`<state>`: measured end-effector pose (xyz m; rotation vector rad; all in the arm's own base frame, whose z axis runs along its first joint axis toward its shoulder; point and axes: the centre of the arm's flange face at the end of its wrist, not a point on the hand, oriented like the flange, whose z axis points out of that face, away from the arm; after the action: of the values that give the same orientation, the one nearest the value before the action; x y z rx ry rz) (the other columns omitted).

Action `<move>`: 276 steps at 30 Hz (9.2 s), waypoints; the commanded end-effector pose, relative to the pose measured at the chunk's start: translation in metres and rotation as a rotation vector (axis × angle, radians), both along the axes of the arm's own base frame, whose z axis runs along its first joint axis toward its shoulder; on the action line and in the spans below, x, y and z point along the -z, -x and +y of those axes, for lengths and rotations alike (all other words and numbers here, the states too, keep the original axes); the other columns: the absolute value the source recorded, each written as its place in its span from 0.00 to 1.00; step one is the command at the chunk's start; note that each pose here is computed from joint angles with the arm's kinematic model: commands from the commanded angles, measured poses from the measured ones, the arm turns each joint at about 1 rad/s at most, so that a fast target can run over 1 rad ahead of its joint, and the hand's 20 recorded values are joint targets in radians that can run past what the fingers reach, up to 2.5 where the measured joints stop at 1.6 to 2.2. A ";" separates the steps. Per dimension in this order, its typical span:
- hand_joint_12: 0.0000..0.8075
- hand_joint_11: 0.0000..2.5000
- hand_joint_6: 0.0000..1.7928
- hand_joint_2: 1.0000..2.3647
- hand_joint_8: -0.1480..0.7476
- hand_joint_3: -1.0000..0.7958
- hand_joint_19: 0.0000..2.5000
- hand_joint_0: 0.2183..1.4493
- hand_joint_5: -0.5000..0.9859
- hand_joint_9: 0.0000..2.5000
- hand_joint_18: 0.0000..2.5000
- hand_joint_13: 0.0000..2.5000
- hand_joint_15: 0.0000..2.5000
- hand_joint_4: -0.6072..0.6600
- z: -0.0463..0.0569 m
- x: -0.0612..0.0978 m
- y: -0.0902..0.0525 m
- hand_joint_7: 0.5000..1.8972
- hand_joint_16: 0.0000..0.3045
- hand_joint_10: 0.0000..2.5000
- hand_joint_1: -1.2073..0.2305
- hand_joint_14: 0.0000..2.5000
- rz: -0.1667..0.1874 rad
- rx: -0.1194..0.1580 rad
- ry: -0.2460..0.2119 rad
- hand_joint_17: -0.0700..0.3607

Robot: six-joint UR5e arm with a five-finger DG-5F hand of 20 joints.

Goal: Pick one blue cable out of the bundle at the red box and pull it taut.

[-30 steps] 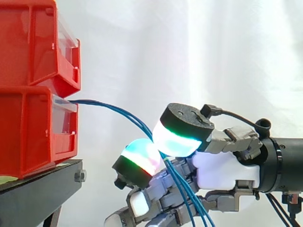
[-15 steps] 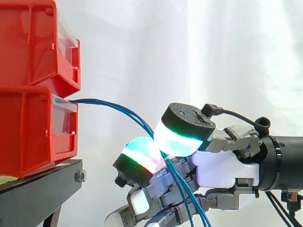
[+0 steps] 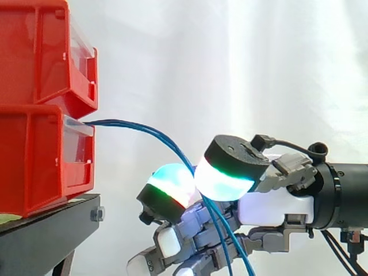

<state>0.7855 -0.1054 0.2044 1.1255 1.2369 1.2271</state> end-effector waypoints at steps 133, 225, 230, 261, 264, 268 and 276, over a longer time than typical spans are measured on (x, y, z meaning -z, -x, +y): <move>0.46 0.25 0.46 0.00 0.43 0.28 0.13 0.36 0.17 0.25 0.28 0.23 0.09 0.39 0.003 -0.013 -0.002 0.32 0.17 0.01 0.16 0.00 0.047 -0.006 -0.026 0.43; 0.50 0.28 0.48 0.00 0.53 0.28 0.17 0.30 0.20 0.31 0.30 0.27 0.11 0.59 0.006 -0.007 0.004 0.35 0.17 0.01 0.23 0.00 0.106 -0.038 0.012 0.44; 0.50 0.28 0.49 0.01 0.54 0.33 0.16 0.38 0.20 0.31 0.30 0.27 0.11 0.56 0.005 -0.009 0.004 0.42 0.17 0.01 0.26 0.00 0.103 -0.037 0.012 0.44; 0.50 0.27 0.50 0.01 0.56 0.45 0.17 0.33 0.20 0.32 0.30 0.27 0.12 0.61 0.002 -0.014 0.004 0.40 0.17 0.01 0.33 0.00 0.128 -0.038 0.009 0.44; 0.50 0.27 0.50 0.01 0.55 0.42 0.17 0.35 0.20 0.31 0.30 0.27 0.12 0.59 0.002 -0.014 0.005 0.38 0.17 0.01 0.30 0.00 0.142 -0.045 0.009 0.44; 0.49 0.27 0.50 0.01 0.54 0.39 0.16 0.37 0.20 0.31 0.30 0.27 0.11 0.57 0.002 -0.014 0.006 0.36 0.17 0.01 0.29 0.00 0.143 -0.046 0.009 0.43; 0.49 0.27 0.50 0.00 0.53 0.28 0.14 0.42 0.19 0.29 0.29 0.26 0.10 0.55 0.002 -0.013 0.006 0.33 0.17 0.01 0.27 0.00 0.145 -0.048 0.009 0.43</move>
<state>0.7797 -0.1030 0.2174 1.2017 1.3826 1.1904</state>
